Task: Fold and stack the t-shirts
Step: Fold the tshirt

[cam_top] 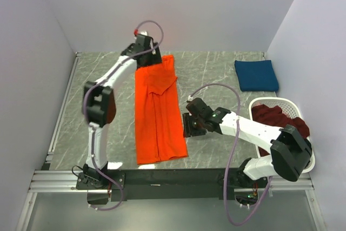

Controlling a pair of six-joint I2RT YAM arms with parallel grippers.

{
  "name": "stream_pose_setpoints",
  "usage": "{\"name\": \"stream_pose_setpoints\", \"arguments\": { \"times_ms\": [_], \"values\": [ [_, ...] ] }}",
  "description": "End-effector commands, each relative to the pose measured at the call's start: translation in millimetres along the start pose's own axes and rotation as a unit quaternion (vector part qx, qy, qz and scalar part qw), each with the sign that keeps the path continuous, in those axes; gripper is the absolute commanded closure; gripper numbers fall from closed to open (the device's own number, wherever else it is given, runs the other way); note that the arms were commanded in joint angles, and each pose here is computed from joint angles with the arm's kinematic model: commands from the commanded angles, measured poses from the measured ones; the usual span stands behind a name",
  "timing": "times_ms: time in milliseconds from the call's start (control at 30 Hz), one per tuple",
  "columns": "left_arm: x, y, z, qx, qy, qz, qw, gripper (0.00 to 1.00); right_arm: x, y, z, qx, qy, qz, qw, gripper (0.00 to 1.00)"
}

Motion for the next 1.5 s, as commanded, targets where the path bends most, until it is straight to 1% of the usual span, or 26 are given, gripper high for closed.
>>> {"name": "stream_pose_setpoints", "arguments": {
  "times_ms": [0, 67, 133, 167, 233, 267, 300, 467, 500, 567, 600, 700, 867, 1033, 1167, 1200, 1267, 1333, 1467],
  "values": [
    [56, -95, 8, 0.003, -0.037, -0.095, 0.995, 0.01, -8, 8, 14, 0.021, -0.003, 0.011, 1.000, 0.51],
    [43, -112, 15, 0.018, -0.038, -0.077, 0.996, 0.01, -9, 12, 23, 0.019, -0.016, 0.016, 1.000, 0.52],
    [23, -133, 27, 0.036, -0.045, -0.057, 0.997, 0.01, -15, 14, 33, 0.017, -0.038, 0.021, 0.999, 0.53],
    [7, -146, 33, 0.040, -0.047, -0.045, 0.997, 0.01, -14, 17, 39, 0.013, -0.049, 0.020, 0.999, 0.55],
    [-12, -157, 40, 0.046, -0.050, -0.031, 0.997, 0.01, -12, 20, 45, 0.013, -0.053, 0.018, 0.998, 0.55],
    [-23, -163, 44, 0.048, -0.053, -0.023, 0.997, 0.01, -9, 21, 50, 0.017, -0.054, 0.018, 0.998, 0.58],
    [-42, -173, 51, 0.052, -0.053, -0.012, 0.997, 0.01, -9, 22, 54, 0.024, -0.058, 0.017, 0.998, 0.60],
    [-103, -198, 72, 0.069, -0.061, 0.033, 0.995, 0.01, -8, 33, 69, 0.027, -0.074, 0.031, 0.996, 0.68],
    [-122, -204, 77, 0.075, -0.059, 0.052, 0.994, 0.01, -9, 35, 71, 0.026, -0.078, 0.036, 0.996, 0.69],
    [-140, -210, 80, 0.070, -0.069, 0.069, 0.993, 0.02, -12, 41, 77, 0.028, -0.085, 0.047, 0.995, 0.73],
    [-156, -215, 84, 0.067, -0.072, 0.081, 0.992, 0.02, -13, 43, 78, 0.028, -0.087, 0.055, 0.994, 0.75],
    [-184, -224, 85, 0.045, -0.090, 0.104, 0.989, 0.02, -17, 50, 85, 0.027, -0.095, 0.068, 0.993, 0.77],
    [-216, -232, 84, 0.014, -0.117, 0.133, 0.984, 0.03, -28, 64, 89, 0.017, -0.104, 0.108, 0.988, 0.79],
    [-228, -236, 81, -0.002, -0.125, 0.154, 0.980, 0.02, -34, 65, 102, 0.026, -0.126, 0.120, 0.984, 0.78],
    [-235, -237, 81, -0.002, -0.133, 0.170, 0.976, 0.02, -40, 61, 105, 0.034, -0.133, 0.141, 0.980, 0.75],
    [-237, -238, 79, -0.010, -0.132, 0.178, 0.975, 0.02, -40, 58, 105, 0.041, -0.132, 0.140, 0.980, 0.74],
    [-240, -240, 75, -0.022, -0.134, 0.191, 0.972, 0.02, -39, 46, 107, 0.061, -0.132, 0.135, 0.980, 0.69],
    [-244, -241, 72, -0.027, -0.129, 0.205, 0.970, 0.01, -39, 35, 107, 0.072, -0.130, 0.132, 0.980, 0.67],
    [-248, -247, 72, -0.023, -0.124, 0.214, 0.969, 0.01, -38, 22, 95, 0.043, -0.125, 0.116, 0.984, 0.67]
  ]
}}
Point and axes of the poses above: each gripper's point midway between its finger pads, its own y axis out along the fingers, its own z axis along the line the jaws close on, x = y × z, the point moved 7 cm from there along -y, back along the fingers, and after that the axes turned 11 degrees about y, right-handed, at the moved point
